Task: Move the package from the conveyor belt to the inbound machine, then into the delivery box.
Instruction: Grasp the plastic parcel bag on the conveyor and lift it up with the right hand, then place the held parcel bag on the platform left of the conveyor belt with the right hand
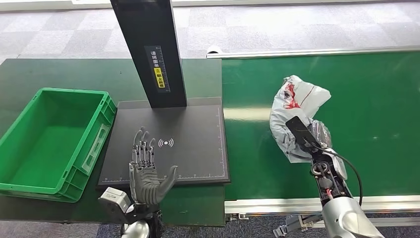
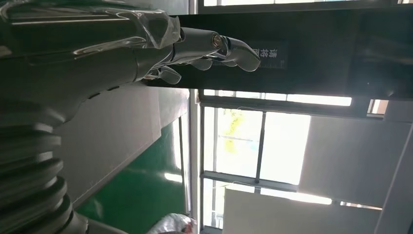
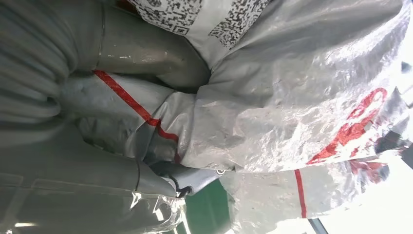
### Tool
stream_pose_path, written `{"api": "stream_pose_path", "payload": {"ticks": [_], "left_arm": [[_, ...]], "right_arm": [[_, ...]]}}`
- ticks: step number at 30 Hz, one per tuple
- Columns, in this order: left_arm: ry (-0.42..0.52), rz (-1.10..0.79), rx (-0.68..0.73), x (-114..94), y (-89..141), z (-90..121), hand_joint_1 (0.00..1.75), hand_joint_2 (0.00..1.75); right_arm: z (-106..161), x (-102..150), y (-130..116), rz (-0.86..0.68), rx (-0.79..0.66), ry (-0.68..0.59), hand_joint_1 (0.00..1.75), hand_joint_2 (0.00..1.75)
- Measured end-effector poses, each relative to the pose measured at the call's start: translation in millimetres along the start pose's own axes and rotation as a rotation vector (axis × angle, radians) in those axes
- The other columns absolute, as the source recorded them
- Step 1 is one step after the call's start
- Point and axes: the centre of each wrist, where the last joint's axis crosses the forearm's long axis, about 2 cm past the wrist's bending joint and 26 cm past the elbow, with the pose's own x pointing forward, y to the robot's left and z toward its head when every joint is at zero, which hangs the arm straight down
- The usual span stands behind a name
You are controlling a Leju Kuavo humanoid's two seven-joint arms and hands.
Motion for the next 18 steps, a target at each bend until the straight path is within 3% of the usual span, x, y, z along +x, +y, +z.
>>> {"api": "stream_pose_path", "payload": {"ticks": [3,8,18], "left_arm": [[-0.019,-0.02,0.024,3.3,4.7,-2.0,0.0,1.75],[-0.048,-0.035,0.046,7.4,11.4,-7.5,0.0,1.75],[-0.065,-0.042,0.058,10.2,15.3,-10.4,0.0,1.75]], "right_arm": [[-4.9,25.9,-15.9,-0.043,-0.114,-0.123,1.75,1.75],[1.6,60.3,-29.3,-0.07,-0.171,-0.247,1.75,1.75],[10.5,80.7,-35.4,-0.076,-0.213,-0.351,1.75,1.75]]}}
